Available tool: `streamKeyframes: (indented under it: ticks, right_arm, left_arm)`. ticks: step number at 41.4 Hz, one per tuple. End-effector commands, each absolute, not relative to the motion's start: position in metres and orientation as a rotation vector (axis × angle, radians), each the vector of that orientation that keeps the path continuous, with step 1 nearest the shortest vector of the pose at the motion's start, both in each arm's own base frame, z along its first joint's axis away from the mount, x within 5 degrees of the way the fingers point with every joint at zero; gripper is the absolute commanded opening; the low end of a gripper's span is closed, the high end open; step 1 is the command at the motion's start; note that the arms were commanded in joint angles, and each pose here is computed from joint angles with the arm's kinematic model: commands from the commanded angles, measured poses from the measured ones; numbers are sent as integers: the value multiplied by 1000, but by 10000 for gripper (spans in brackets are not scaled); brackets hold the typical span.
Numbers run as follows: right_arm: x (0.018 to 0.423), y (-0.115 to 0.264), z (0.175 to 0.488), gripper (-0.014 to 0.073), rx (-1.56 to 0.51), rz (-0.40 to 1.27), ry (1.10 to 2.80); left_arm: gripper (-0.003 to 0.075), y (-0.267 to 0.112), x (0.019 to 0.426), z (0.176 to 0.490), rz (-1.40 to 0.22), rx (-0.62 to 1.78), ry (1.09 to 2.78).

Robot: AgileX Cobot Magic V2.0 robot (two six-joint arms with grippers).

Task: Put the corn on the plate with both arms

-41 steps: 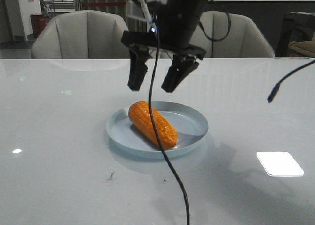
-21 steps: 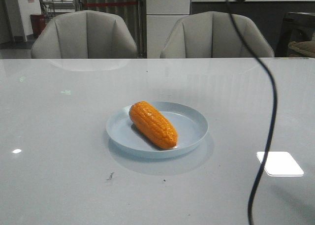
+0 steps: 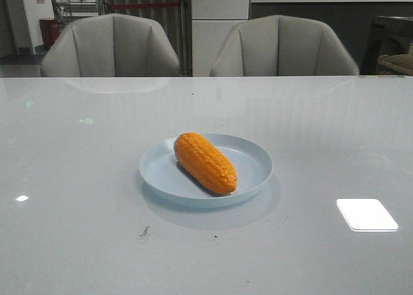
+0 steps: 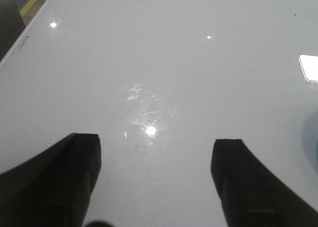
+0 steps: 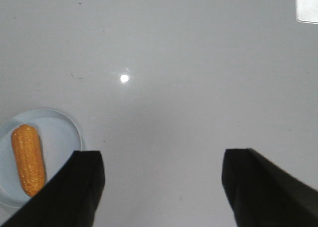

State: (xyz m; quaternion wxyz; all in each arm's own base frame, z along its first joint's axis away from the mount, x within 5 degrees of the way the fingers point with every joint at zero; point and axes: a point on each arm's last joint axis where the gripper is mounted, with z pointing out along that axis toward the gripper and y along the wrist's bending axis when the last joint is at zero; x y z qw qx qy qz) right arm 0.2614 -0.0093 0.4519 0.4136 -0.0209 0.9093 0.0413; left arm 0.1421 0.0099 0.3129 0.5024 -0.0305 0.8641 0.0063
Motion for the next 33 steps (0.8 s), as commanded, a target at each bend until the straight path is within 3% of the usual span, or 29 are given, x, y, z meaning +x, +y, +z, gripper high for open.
streamKeyframes:
  ticks: [1,9,15,33]
  right_arm:
    - [223,-18,447,589,5,33,2125]
    - [164,-24,381,589,114,-17,2139]
    - [139,-19,352,589,121,-17,2143]
    - [134,-15,344,589,125,19,2110]
  left_arm:
    - [527,10,146,328,6,-93,1988]
    - [527,10,146,328,6,-93,1988]
    - [527,10,146,328,-3,-98,1988]
    - [527,10,146,328,-5,-99,1987]
